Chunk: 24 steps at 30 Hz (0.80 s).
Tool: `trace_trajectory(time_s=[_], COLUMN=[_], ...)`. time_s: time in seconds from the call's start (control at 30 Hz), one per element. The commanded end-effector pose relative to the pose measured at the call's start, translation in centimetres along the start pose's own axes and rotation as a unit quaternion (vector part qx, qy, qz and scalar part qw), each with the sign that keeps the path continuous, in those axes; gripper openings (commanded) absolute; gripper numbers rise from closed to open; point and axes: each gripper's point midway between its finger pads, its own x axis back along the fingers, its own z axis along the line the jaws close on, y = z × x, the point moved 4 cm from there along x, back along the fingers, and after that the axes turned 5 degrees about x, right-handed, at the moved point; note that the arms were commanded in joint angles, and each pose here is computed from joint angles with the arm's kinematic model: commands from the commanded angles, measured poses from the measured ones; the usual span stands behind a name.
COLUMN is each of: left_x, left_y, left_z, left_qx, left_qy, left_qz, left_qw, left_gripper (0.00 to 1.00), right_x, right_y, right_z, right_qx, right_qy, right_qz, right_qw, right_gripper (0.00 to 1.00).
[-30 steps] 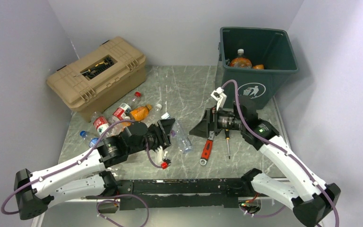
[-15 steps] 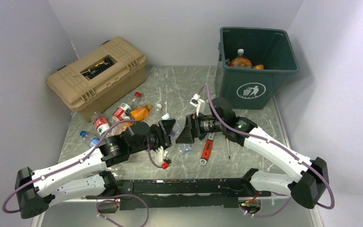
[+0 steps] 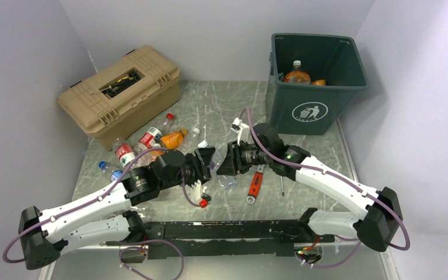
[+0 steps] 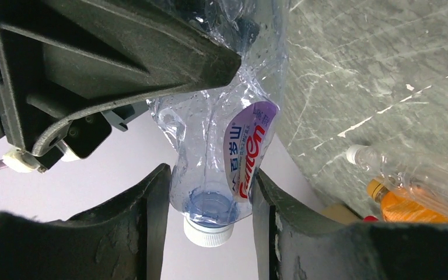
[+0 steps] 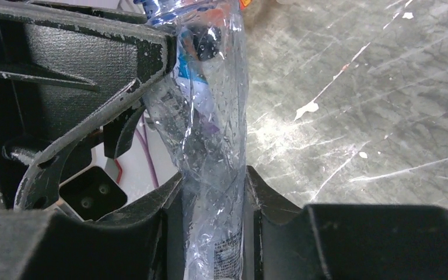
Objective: Put the plastic bottles in the bin
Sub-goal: Pick up the plastic bottle at the center of the board.
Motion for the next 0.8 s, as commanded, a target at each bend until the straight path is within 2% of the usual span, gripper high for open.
trace_trajectory(time_s=[0.0, 0.03, 0.07, 0.1, 0.13, 0.23, 0.33, 0.37, 0.43, 0.53, 0.67, 0.77], left_x=[1.0, 1.2, 1.4, 1.6, 1.8, 2.4, 3.3, 3.7, 4.6, 5.4, 5.2, 4.2], left_y=[0.1, 0.0, -0.1, -0.1, -0.3, -1.0, -2.1, -2.3, -2.3, -1.8, -0.8, 0.1], left_z=[4.0, 4.2, 4.5, 4.5, 4.7, 5.0, 5.2, 5.6, 6.8, 8.4, 9.8, 11.4], left_qx=[0.039, 0.06, 0.077, 0.099, 0.127, 0.227, 0.331, 0.379, 0.493, 0.649, 0.77, 0.852], left_qy=[0.099, 0.108, 0.116, 0.121, 0.126, 0.134, 0.157, 0.175, 0.205, 0.237, 0.224, 0.155], left_qz=[-0.013, -0.014, -0.014, -0.014, -0.012, 0.002, 0.035, 0.035, 0.019, -0.019, -0.088, -0.182], left_qw=[0.994, 0.992, 0.99, 0.988, 0.984, 0.965, 0.93, 0.908, 0.845, 0.723, 0.591, 0.466], left_gripper=[0.07, 0.28, 0.72, 0.96, 0.99, 0.99, 0.99, 0.99, 0.99, 1.0, 0.99, 1.0], right_x=[0.0, 0.5, 1.2, 1.9, 2.7, 5.3, 7.9, 8.6, 9.5, 10.1, 9.9, 9.6], right_y=[1.3, 1.7, 2.2, 2.7, 3.1, 4.2, 4.8, 4.9, 4.6, 4.1, 3.9, 3.7], right_z=[1.0, 0.9, 1.0, 0.8, 0.7, 0.4, -0.3, -0.5, -0.5, -0.3, -0.3, -0.1], right_qx=[0.028, 0.036, 0.046, 0.055, 0.065, 0.089, 0.108, 0.114, 0.132, 0.151, 0.161, 0.166], right_qy=[0.003, -0.009, -0.019, -0.036, -0.052, -0.097, -0.141, -0.152, -0.146, -0.12, -0.096, -0.073], right_qz=[-0.038, -0.055, -0.075, -0.098, -0.121, -0.187, -0.247, -0.269, -0.3, -0.344, -0.371, -0.388], right_qw=[0.999, 0.998, 0.996, 0.993, 0.989, 0.973, 0.953, 0.944, 0.933, 0.919, 0.91, 0.904], right_gripper=[0.13, 0.1, 0.06, 0.02, 0.0, 0.0, 0.0, 0.0, 0.0, 0.0, 0.0, 0.0])
